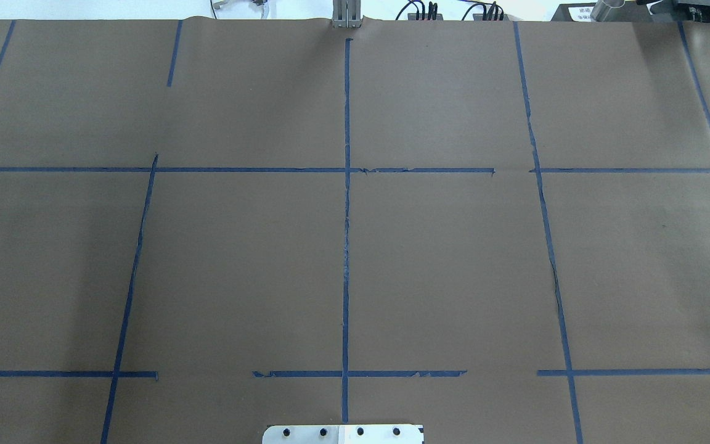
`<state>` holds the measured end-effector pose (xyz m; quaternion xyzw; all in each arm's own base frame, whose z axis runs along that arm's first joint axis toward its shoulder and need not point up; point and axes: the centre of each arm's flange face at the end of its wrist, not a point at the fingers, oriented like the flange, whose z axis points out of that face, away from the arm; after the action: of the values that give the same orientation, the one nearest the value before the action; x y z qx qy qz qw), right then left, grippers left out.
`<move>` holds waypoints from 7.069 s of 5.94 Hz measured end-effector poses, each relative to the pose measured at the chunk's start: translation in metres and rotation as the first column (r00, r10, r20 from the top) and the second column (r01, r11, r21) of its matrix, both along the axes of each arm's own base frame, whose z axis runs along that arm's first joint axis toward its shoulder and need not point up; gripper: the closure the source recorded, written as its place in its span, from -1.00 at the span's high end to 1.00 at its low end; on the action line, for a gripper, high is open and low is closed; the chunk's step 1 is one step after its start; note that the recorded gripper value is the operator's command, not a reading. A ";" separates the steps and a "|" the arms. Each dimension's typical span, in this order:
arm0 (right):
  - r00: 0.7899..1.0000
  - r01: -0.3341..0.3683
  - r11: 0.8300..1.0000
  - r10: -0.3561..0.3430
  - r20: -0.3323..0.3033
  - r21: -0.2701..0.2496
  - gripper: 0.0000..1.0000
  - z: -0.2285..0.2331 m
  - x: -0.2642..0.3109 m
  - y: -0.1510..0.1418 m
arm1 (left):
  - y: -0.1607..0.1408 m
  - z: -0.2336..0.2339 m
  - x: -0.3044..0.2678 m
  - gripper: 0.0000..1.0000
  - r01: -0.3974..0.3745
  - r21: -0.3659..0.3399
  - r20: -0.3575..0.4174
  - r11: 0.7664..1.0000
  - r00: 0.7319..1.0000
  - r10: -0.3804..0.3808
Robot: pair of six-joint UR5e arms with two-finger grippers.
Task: Place and press bell with both arms
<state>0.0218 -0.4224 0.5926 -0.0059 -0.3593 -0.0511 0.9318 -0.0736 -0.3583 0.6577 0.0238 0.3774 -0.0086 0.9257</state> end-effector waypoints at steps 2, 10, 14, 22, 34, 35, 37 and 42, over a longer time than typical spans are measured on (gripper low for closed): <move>1.000 0.000 1.000 0.000 0.000 0.001 1.00 0.000 0.000 0.000 | -0.001 -0.006 0.001 1.00 -0.009 0.017 0.001 1.000 1.000 0.009; 1.000 -0.002 1.000 0.002 0.003 0.014 1.00 -0.008 0.000 0.000 | 0.030 -0.009 0.119 1.00 -0.116 0.078 -0.037 0.990 0.992 0.119; 1.000 -0.002 1.000 0.002 0.002 0.017 1.00 -0.009 0.001 0.001 | 0.120 0.083 0.145 1.00 -0.295 -0.028 0.043 0.955 0.954 0.296; 1.000 0.001 1.000 -0.001 0.001 0.022 1.00 -0.010 0.001 0.003 | 0.135 0.128 0.175 0.05 -0.427 -0.066 0.057 0.902 0.901 0.431; 0.999 -0.040 0.999 0.040 -0.007 -0.003 1.00 0.001 0.021 0.023 | -0.080 -0.196 0.268 -0.97 -0.217 0.077 0.000 0.973 0.976 0.217; 0.999 -0.051 0.999 0.051 -0.009 -0.018 1.00 0.006 0.023 0.023 | -0.111 -0.253 0.307 -0.97 -0.197 0.041 -0.005 0.979 0.980 0.198; 0.998 -0.064 0.998 0.063 -0.008 -0.026 1.00 0.008 0.023 0.012 | -0.155 -0.345 0.415 -0.97 -0.137 -0.038 0.011 0.990 0.990 0.138; 0.998 -0.064 0.998 0.064 -0.003 -0.008 1.00 0.017 0.021 0.001 | -0.217 -0.474 0.657 -0.97 0.065 -0.142 -0.006 0.988 0.998 -0.067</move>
<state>0.0427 -0.4215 0.6091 0.0016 -0.3580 -0.0199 0.9335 0.5835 -0.5752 0.1833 -0.0296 0.3799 -0.0661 0.9222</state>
